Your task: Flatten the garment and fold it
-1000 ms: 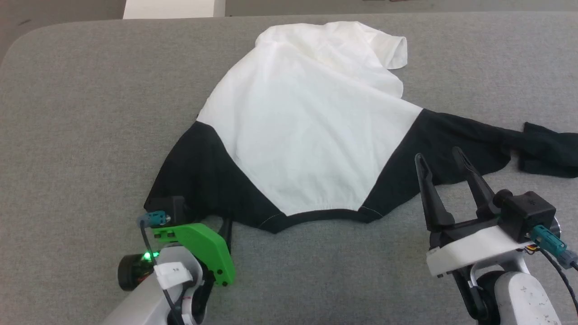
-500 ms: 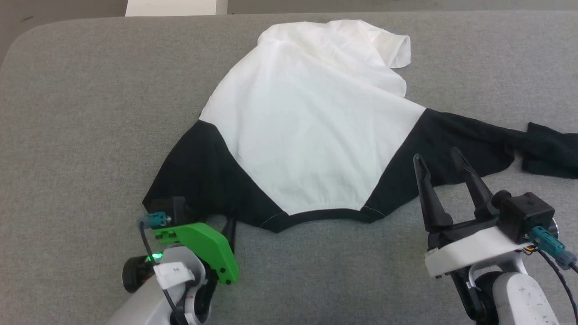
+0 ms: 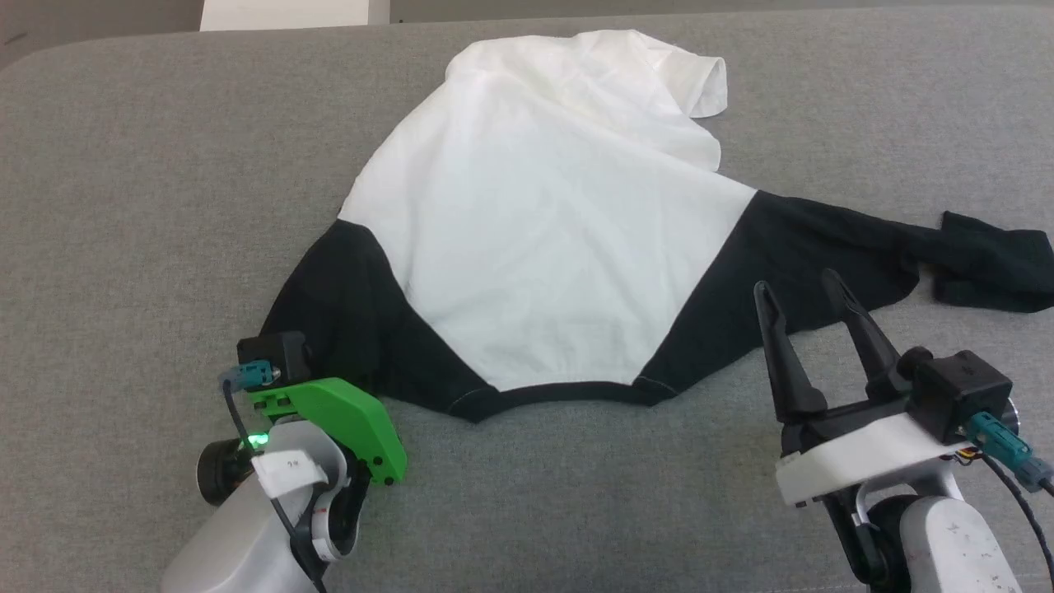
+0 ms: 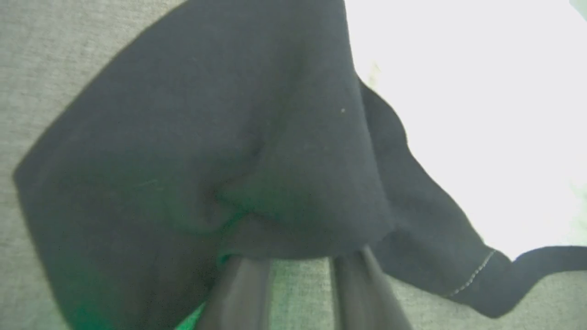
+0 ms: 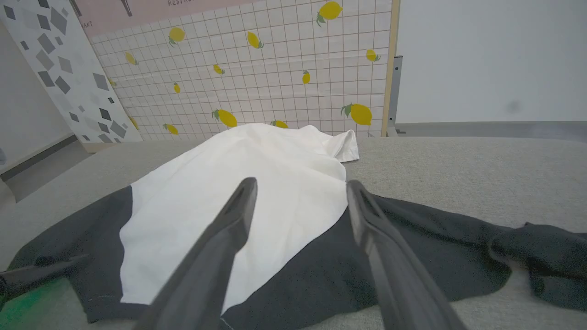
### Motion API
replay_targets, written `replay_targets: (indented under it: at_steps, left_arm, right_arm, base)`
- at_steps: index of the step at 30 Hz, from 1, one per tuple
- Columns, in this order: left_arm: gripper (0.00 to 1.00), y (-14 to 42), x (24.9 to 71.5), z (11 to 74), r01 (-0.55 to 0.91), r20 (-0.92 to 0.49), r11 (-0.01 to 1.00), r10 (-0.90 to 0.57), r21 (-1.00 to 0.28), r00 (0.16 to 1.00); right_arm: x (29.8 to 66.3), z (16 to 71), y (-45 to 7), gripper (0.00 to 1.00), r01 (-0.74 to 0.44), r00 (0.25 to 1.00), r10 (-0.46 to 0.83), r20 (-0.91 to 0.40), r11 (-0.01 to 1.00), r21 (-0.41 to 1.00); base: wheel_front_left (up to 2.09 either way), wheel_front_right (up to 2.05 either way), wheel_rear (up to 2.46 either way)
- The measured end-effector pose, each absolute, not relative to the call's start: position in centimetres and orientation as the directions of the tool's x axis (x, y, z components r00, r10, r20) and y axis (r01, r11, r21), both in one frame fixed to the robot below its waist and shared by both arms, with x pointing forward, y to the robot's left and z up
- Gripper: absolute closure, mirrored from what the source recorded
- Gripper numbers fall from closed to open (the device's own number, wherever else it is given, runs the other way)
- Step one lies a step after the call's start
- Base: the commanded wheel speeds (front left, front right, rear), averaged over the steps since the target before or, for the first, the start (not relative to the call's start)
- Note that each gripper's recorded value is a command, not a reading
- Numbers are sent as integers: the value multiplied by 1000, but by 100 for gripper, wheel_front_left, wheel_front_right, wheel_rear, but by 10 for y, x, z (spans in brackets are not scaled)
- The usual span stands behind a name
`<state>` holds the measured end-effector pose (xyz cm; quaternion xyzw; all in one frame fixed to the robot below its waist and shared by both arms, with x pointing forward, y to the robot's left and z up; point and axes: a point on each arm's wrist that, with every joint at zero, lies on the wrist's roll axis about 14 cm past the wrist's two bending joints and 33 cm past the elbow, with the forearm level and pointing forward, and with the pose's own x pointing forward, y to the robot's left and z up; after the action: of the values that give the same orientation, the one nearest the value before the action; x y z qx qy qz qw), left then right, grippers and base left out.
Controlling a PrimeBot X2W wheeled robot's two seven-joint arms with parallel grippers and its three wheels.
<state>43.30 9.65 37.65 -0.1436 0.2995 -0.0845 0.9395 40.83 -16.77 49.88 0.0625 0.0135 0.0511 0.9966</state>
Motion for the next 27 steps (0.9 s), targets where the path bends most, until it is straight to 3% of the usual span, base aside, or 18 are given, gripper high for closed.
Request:
replay_targets:
  at_steps: [5, 12, 16, 27]
  left_arm:
    - [100, 100, 435, 382, 70, -500, 941, -238, -332, 832]
    - [100, 110, 429, 384, 28, -488, 932, -214, -360, 846]
    - [100, 115, 429, 383, 17, -490, 933, -205, -360, 847]
    - [100, 118, 428, 380, 6, -496, 931, -200, -366, 845]
  right_arm:
    - [408, 488, -181, 0, -55, 994, 69, -80, 985, 162]
    - [388, 424, -215, 0, 121, 929, -3, -369, 948, 295]
    - [384, 389, -214, 0, 178, 863, 26, -505, 920, 351]
    - [414, 372, -198, 0, 159, 823, 88, -561, 913, 376]
  base:
    - [0, 0, 0]
    - [0, 0, 0]
    - [0, 0, 0]
    - [0, 0, 0]
